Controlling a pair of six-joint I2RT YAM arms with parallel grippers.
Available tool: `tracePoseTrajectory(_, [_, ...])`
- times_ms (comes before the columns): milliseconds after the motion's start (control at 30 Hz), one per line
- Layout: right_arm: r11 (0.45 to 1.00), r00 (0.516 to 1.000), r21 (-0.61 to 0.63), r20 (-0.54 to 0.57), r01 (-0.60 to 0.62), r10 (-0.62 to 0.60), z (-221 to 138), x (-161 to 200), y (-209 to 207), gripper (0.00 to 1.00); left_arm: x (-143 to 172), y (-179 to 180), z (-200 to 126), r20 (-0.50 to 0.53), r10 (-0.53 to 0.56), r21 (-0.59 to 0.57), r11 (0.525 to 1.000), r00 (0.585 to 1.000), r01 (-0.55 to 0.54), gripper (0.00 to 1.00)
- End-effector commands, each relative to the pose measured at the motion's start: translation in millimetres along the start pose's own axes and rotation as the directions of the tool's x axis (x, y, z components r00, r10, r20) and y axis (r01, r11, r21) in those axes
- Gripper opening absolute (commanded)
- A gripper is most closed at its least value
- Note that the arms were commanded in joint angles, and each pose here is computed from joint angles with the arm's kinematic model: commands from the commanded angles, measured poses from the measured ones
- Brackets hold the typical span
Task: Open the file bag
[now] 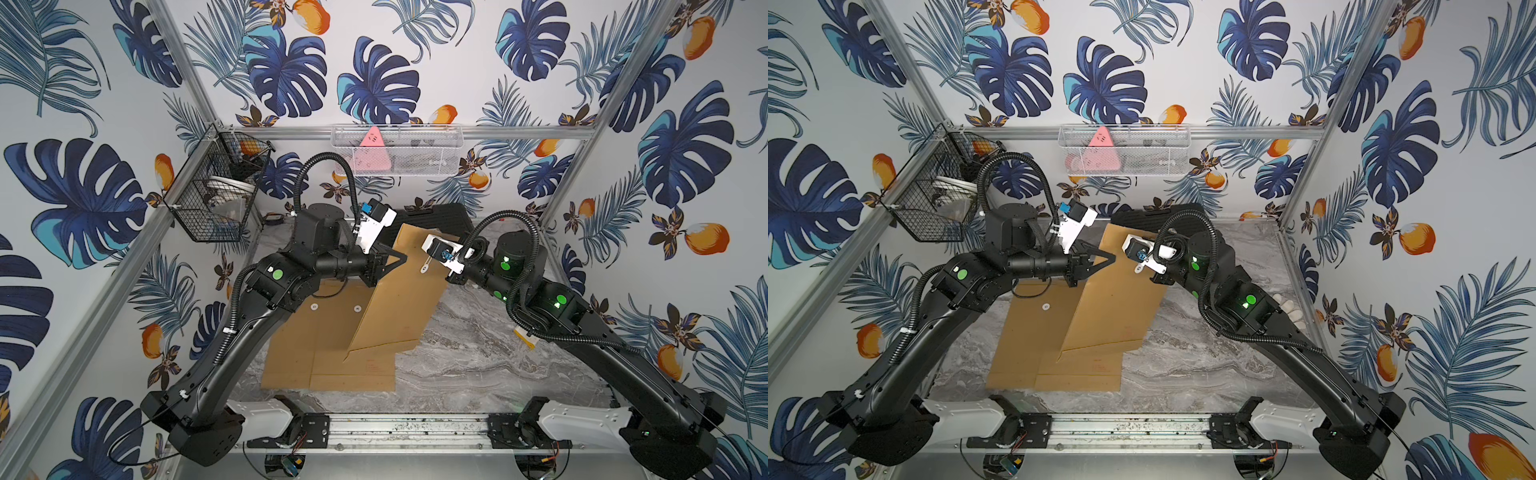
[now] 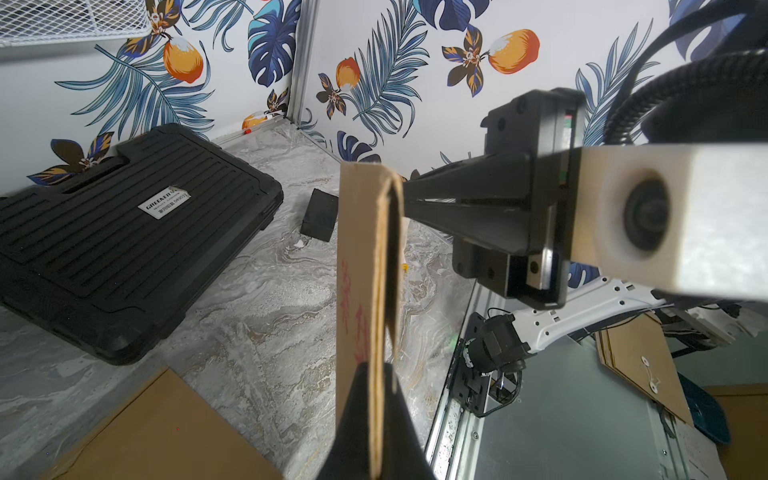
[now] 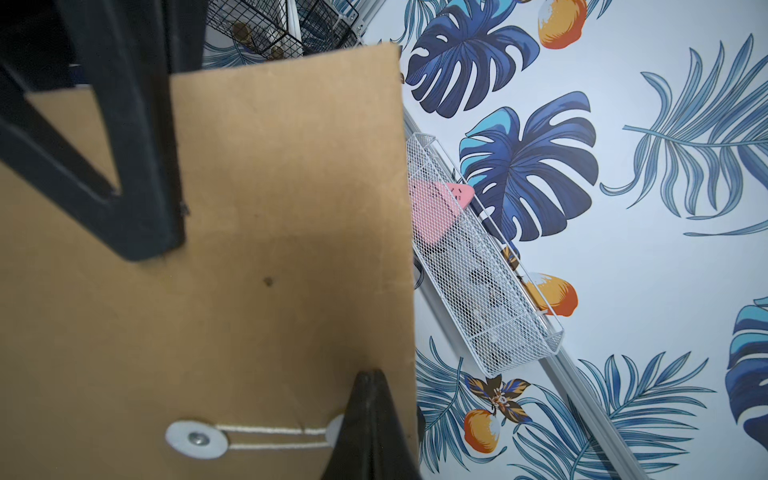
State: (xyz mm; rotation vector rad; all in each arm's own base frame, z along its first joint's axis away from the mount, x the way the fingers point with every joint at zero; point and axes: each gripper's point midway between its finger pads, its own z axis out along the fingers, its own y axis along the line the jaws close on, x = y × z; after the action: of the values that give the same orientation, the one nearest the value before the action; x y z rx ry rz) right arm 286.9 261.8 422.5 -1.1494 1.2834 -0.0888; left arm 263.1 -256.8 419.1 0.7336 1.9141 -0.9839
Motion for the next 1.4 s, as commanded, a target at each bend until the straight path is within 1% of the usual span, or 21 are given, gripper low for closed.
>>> tracePoseTrajectory(0, [0.996,0.997,0.055,0.013,-0.072,0.071,-4,-4,-13,0.0,-5,-4,-4,0.018,0.026,0.004,1.0,1.0,-0.026,0.0])
tracePoseTrajectory(200, [0.99,0.993,0.084,-0.023,-0.114,0.117,-5,4,-16,0.0,-4,-4,-5,0.021,0.029,0.002,1.0,0.999,-0.029,0.0])
tracePoseTrajectory(433, [0.978,0.983,0.109,-0.035,-0.176,0.181,-6,7,-20,0.0,-2,-3,-5,0.013,0.033,0.001,0.999,0.999,-0.033,0.0])
tracePoseTrajectory(700, [0.954,0.961,0.12,-0.009,-0.274,0.276,-9,4,-24,0.0,7,-1,-6,-0.022,0.051,-0.014,0.999,0.998,-0.051,0.0])
tracePoseTrajectory(800, [0.948,0.953,0.099,0.004,-0.302,0.303,-10,1,-21,0.0,11,0,-7,-0.039,0.061,-0.019,0.998,0.997,-0.062,0.0])
tracePoseTrajectory(933, [0.943,0.947,0.091,-0.006,-0.319,0.321,-12,5,-18,0.0,13,-2,-9,-0.045,0.074,-0.015,0.997,0.996,-0.074,0.0])
tracePoseTrajectory(1067, [0.937,0.941,0.092,-0.013,-0.336,0.339,-18,9,-15,0.0,8,-3,-14,-0.011,0.064,-0.027,0.998,0.998,-0.065,0.0])
tracePoseTrajectory(1133, [0.934,0.937,0.081,-0.011,-0.348,0.35,-21,9,-13,0.0,4,-7,-15,0.016,0.049,-0.008,0.999,0.999,-0.049,0.0])
tracePoseTrajectory(1233, [0.925,0.926,0.046,0.008,-0.378,0.378,-27,3,-11,0.0,-3,-13,-19,0.061,0.025,0.012,1.0,0.998,-0.026,0.0])
tracePoseTrajectory(1367, [0.91,0.91,0.024,0.037,-0.414,0.413,-35,-4,-12,0.0,-9,-15,-25,0.112,0.004,0.008,1.0,0.994,-0.005,0.0])
